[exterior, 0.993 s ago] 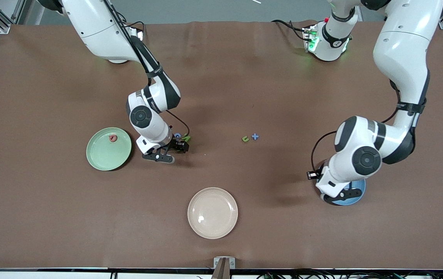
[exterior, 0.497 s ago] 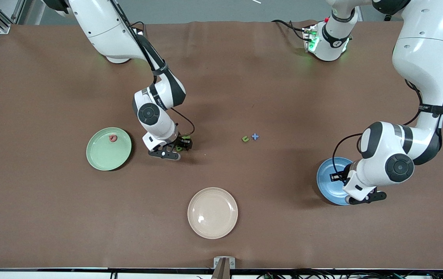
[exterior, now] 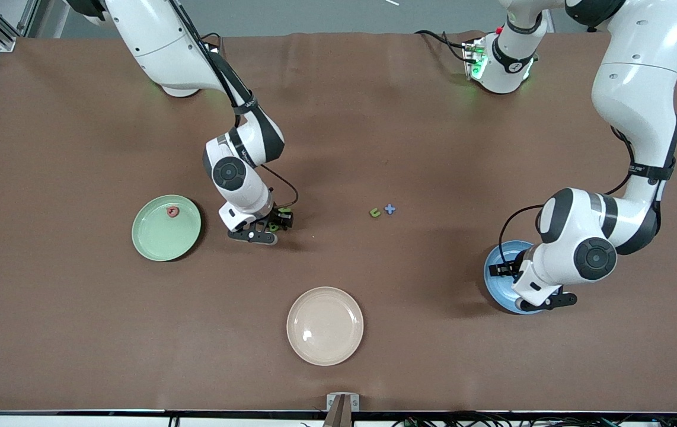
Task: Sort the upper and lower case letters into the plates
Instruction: 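Reach the green B with the right gripper while the left gripper grasps x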
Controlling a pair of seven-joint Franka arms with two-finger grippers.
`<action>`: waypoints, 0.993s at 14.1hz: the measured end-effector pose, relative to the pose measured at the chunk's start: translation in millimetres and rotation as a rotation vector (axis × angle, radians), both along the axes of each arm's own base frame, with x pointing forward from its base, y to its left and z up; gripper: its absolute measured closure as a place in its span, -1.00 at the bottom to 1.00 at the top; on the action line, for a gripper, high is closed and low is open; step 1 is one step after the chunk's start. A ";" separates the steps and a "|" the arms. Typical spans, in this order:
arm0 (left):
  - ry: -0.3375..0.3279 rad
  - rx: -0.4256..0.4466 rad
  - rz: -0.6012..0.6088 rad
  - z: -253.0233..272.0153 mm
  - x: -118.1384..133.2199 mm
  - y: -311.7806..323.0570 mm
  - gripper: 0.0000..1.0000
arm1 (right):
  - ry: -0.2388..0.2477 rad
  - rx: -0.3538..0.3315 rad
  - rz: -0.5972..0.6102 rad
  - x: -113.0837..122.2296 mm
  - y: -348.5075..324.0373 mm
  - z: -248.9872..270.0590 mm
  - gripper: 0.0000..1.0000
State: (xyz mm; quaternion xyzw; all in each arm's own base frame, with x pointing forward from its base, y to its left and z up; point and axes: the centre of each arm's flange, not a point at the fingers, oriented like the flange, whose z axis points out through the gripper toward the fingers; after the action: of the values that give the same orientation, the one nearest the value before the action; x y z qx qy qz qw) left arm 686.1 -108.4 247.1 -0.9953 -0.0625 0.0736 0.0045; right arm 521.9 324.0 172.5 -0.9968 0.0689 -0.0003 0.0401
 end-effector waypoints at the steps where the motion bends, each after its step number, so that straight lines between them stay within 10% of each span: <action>1: 0.000 -0.004 -0.006 1.2 -1.1 -4.5 -0.67 | -0.005 -0.006 0.013 -0.1 1.1 0.5 -0.11; 11: 0.013 -0.029 0.091 27.6 -65.6 -124.0 -1.00 | -0.027 -0.036 0.036 11.1 -11.9 6.4 0.98; 14: -0.025 -0.049 0.183 5.7 -97.5 -178.7 -0.98 | -0.018 -0.051 0.022 24.1 -34.8 7.2 0.93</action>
State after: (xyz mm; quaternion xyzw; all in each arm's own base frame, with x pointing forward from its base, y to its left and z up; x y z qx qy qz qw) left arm 588.7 -287.1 252.9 -0.9861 -0.1513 0.0629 -0.0273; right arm 546.1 289.2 179.7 -0.9982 0.0575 -0.0107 0.0153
